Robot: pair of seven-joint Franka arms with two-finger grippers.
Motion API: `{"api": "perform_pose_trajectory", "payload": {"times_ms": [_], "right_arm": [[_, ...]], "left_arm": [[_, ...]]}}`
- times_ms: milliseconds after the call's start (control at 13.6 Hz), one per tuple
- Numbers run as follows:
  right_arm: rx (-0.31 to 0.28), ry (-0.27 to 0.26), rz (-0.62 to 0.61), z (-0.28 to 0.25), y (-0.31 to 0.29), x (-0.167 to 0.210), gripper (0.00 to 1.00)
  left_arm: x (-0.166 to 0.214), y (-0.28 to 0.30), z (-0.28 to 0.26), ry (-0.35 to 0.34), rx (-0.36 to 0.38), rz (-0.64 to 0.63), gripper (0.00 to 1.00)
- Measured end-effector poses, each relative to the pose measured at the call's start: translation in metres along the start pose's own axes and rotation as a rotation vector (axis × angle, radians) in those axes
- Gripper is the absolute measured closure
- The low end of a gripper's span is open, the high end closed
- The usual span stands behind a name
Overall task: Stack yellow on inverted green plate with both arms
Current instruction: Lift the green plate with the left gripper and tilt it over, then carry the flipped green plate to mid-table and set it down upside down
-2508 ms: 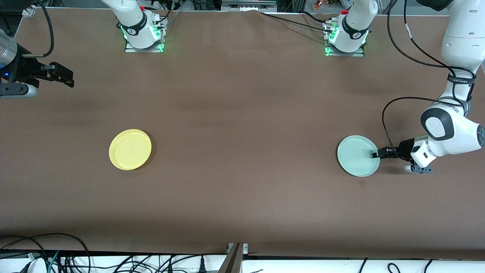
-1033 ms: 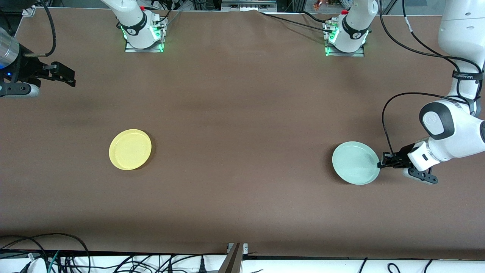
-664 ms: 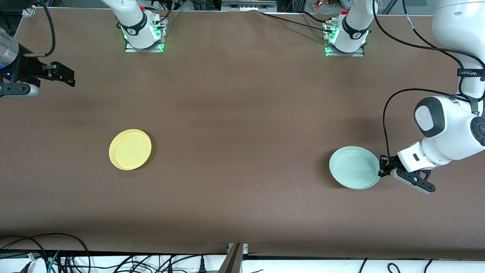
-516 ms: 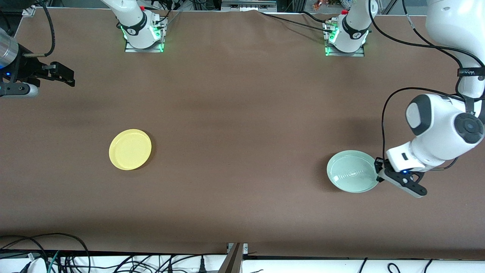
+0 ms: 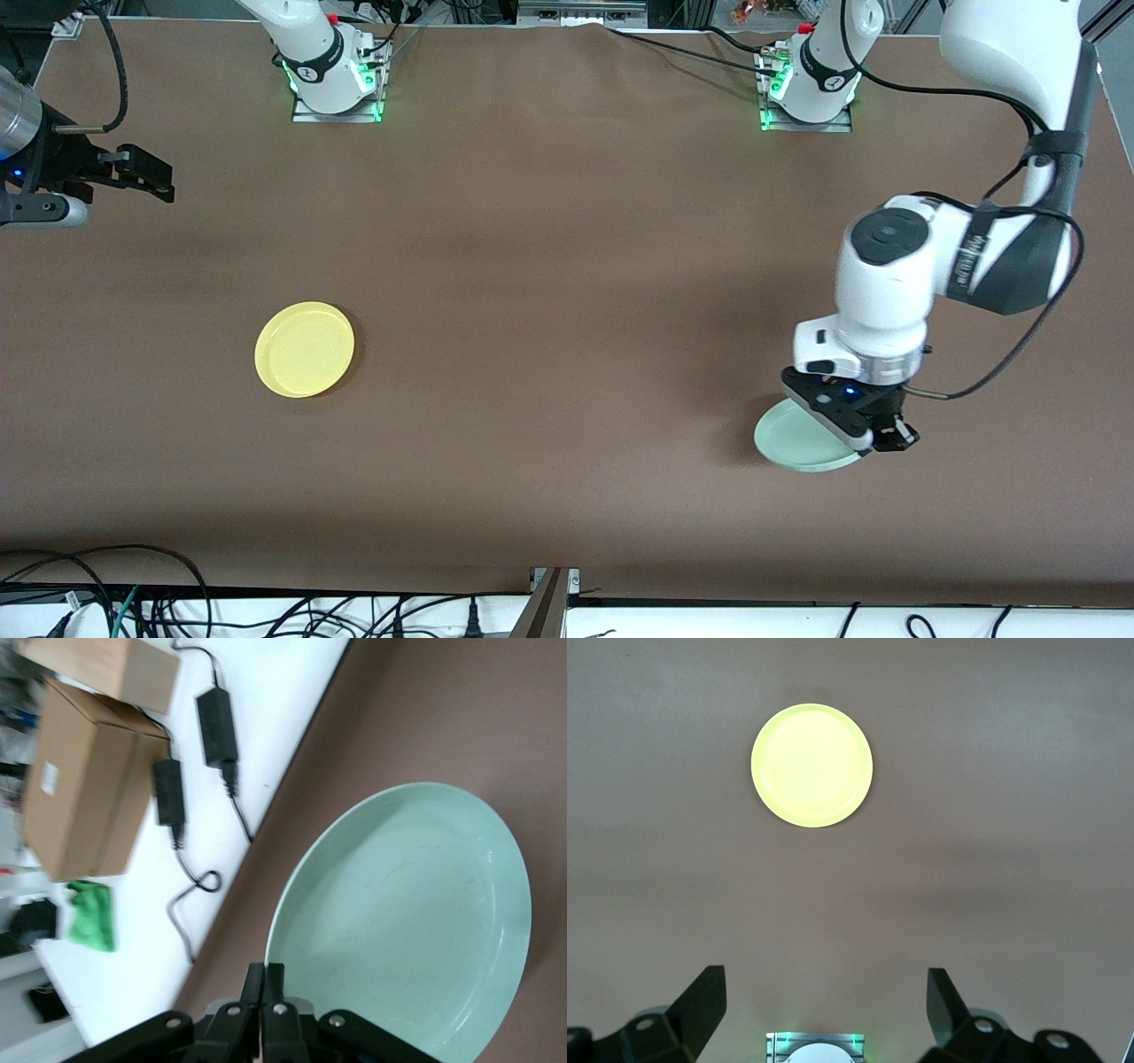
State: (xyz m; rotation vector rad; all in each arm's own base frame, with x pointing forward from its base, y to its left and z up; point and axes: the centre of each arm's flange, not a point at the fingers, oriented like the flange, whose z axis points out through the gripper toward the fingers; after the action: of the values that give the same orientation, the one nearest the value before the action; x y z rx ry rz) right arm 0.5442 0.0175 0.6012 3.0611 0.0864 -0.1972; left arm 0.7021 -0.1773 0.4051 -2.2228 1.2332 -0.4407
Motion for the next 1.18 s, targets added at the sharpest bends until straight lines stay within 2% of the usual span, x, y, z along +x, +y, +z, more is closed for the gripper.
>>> {"api": "perform_pose_trajectory", "payload": {"times_ms": [369,811,1180], "right_arm": [[0.0,-0.014,0.0,0.001,0.0,-0.002,0.0],[0.0,-0.025,0.0,0.002,0.0,-0.003,0.0],[0.001,-0.029,0.0,0.002,0.0,-0.004,0.0]], "left_arm": [[0.051,0.05,-0.032,0.018,0.202,0.08,0.98],[0.099,0.14,-0.052,-0.072,0.376,0.042,0.98],[0.124,0.231,-0.042,-0.119,0.539,-0.025,0.98]]}}
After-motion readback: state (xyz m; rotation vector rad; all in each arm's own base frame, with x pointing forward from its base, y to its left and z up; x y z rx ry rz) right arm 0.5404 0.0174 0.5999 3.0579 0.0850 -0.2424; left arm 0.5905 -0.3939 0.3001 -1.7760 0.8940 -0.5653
